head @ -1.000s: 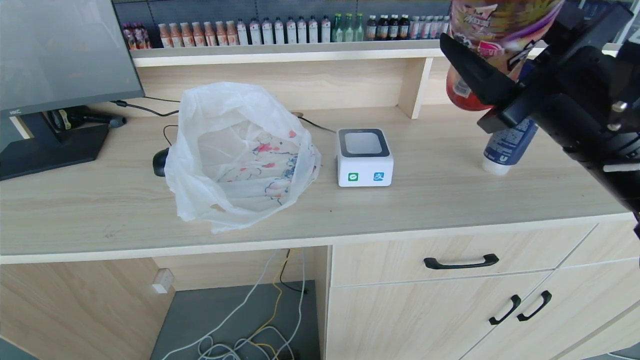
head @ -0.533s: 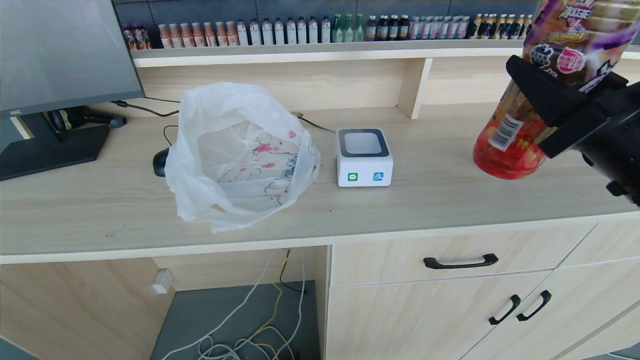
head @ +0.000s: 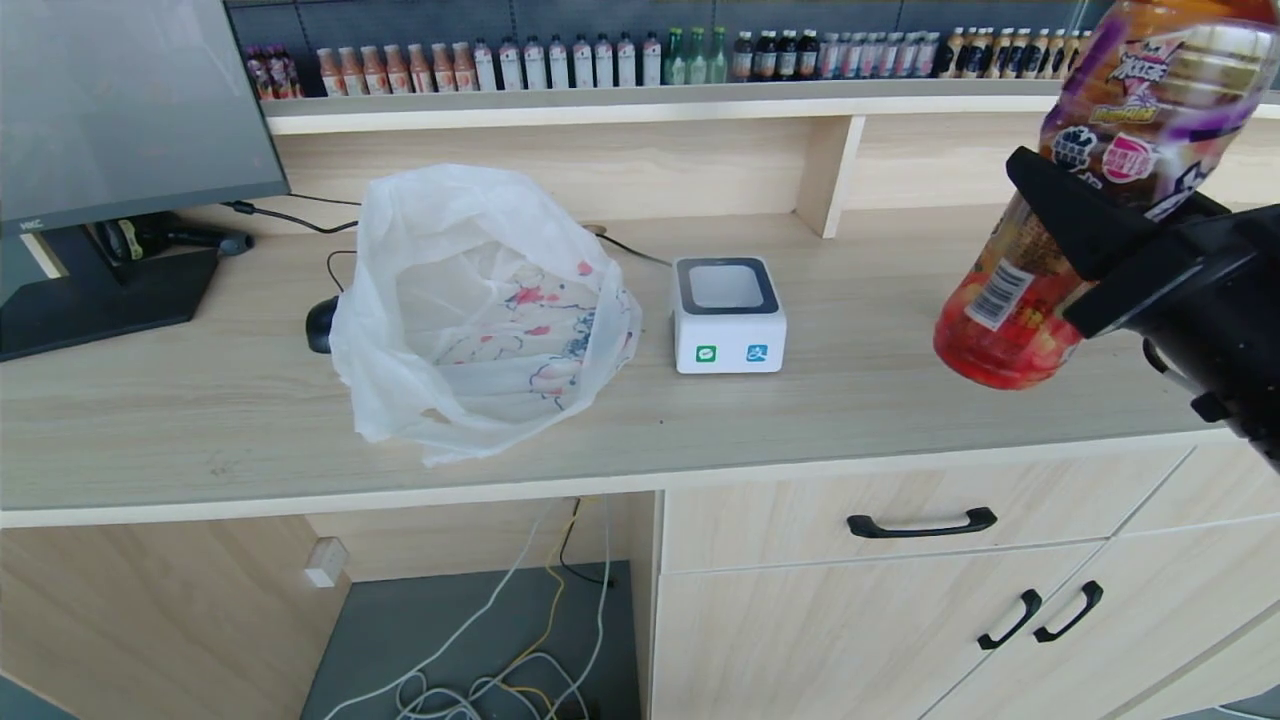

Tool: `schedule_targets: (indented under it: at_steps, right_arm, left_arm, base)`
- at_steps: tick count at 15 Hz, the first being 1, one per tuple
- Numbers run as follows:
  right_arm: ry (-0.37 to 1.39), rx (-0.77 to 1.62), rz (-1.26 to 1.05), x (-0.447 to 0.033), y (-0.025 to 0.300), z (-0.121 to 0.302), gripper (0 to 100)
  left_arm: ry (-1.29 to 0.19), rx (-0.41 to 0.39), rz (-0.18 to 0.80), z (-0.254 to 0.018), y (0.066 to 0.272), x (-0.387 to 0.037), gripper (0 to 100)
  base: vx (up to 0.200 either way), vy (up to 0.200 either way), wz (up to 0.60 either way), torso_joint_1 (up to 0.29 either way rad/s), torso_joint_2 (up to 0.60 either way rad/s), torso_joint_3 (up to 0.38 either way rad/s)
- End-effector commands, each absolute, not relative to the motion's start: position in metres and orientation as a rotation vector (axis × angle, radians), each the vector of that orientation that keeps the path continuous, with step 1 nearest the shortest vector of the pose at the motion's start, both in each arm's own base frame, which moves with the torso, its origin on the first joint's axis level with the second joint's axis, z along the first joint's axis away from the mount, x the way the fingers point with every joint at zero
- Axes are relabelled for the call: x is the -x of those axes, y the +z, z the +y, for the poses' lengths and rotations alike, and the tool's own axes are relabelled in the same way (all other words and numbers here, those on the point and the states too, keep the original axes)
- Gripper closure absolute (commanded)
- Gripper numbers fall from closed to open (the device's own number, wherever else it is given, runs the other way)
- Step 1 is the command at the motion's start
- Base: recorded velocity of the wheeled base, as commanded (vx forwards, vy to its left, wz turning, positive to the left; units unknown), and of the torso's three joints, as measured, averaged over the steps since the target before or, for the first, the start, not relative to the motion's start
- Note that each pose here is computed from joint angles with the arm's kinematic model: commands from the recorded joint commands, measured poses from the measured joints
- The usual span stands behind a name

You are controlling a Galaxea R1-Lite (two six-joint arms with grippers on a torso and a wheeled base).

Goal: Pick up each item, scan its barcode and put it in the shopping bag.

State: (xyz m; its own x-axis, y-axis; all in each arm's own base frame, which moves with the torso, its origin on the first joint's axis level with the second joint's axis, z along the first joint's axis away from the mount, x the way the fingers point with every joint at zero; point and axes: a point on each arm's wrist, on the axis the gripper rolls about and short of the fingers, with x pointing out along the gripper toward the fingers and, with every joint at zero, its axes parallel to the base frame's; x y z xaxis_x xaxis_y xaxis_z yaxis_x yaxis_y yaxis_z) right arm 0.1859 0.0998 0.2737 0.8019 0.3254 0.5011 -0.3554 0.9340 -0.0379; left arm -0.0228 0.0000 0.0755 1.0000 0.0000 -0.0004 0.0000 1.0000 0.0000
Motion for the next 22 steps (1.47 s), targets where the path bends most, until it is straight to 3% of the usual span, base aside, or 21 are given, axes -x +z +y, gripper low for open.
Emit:
schedule_targets:
  at_steps: [1, 16, 22]
  right_arm:
    - [0.344, -0.075, -0.538, -0.186, 0.276, 0.098, 100]
    - [0.333, -0.085, -0.538, -0.185, 0.272, 0.092, 100]
    - [0.404, -0.061, -0.516, -0.2, 0.265, 0.102, 100]
  left_arm:
    - [0.0, -0.002, 0.0, 0.0, 0.075, 0.023, 100]
    - [0.0, 0.009, 0.0, 0.0, 0.075, 0.023, 100]
    - [0.0, 0.003, 0.0, 0.0, 0.075, 0.023, 100]
  base:
    - [0.0, 0.2, 0.0, 0.002, 0.0, 0.002]
    - [0.0, 0.2, 0.0, 0.001, 0.0, 0.002]
    - [0.0, 0.2, 0.0, 0.002, 0.0, 0.003]
